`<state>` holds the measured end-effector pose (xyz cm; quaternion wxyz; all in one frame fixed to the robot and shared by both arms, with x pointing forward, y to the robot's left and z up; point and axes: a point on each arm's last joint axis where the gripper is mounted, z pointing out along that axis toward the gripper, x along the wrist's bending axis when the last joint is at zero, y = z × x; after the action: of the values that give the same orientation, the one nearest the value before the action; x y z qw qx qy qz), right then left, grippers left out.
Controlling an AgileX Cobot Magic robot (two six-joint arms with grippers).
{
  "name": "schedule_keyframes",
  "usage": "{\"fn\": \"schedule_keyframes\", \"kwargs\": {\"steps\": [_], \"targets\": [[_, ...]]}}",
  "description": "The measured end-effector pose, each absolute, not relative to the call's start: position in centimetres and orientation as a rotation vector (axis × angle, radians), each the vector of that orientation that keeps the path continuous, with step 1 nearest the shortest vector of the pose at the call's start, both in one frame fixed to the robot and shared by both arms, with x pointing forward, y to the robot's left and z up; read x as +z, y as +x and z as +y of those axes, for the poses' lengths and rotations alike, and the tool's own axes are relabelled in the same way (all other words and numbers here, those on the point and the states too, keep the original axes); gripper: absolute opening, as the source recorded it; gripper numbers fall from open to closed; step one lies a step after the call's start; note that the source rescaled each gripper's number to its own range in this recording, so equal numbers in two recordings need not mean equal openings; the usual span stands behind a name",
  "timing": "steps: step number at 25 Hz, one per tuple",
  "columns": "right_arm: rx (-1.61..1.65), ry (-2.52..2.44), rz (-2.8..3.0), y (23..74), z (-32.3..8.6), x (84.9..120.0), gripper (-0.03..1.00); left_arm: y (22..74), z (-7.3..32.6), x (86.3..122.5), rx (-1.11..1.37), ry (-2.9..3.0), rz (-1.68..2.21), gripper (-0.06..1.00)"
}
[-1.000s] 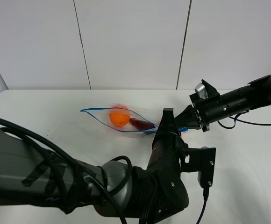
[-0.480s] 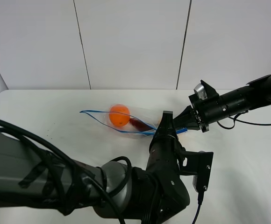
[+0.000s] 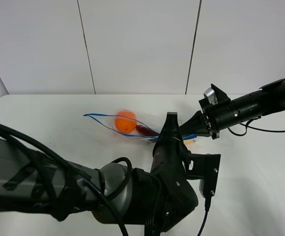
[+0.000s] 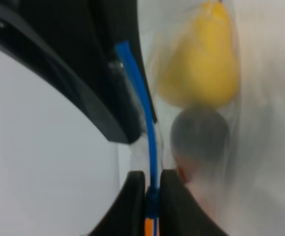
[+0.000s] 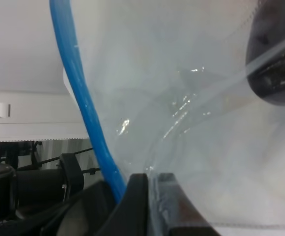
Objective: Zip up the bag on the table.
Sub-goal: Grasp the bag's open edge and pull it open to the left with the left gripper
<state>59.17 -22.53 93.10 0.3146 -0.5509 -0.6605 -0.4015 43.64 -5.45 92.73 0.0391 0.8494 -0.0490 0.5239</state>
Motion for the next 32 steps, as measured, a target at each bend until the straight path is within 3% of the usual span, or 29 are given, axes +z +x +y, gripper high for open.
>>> {"fn": "schedule_keyframes", "kwargs": {"steps": [9, 17, 32], "targets": [[-1.062, -1.475, -1.743, 59.3, -23.0, 93.0, 0.00, 45.8, -3.7, 92.7, 1.626, 2.677, -0.089, 0.00], [-1.067, -1.521, -1.734, 59.5, -24.9, 92.9, 0.00, 47.2, -0.2, 92.3, 1.628, 2.763, -0.046, 0.00], [-1.068, -1.522, -1.734, 59.5, -25.0, 92.9, 0.00, 49.4, 5.2, 91.6, 1.625, 2.881, 0.048, 0.00]]}}
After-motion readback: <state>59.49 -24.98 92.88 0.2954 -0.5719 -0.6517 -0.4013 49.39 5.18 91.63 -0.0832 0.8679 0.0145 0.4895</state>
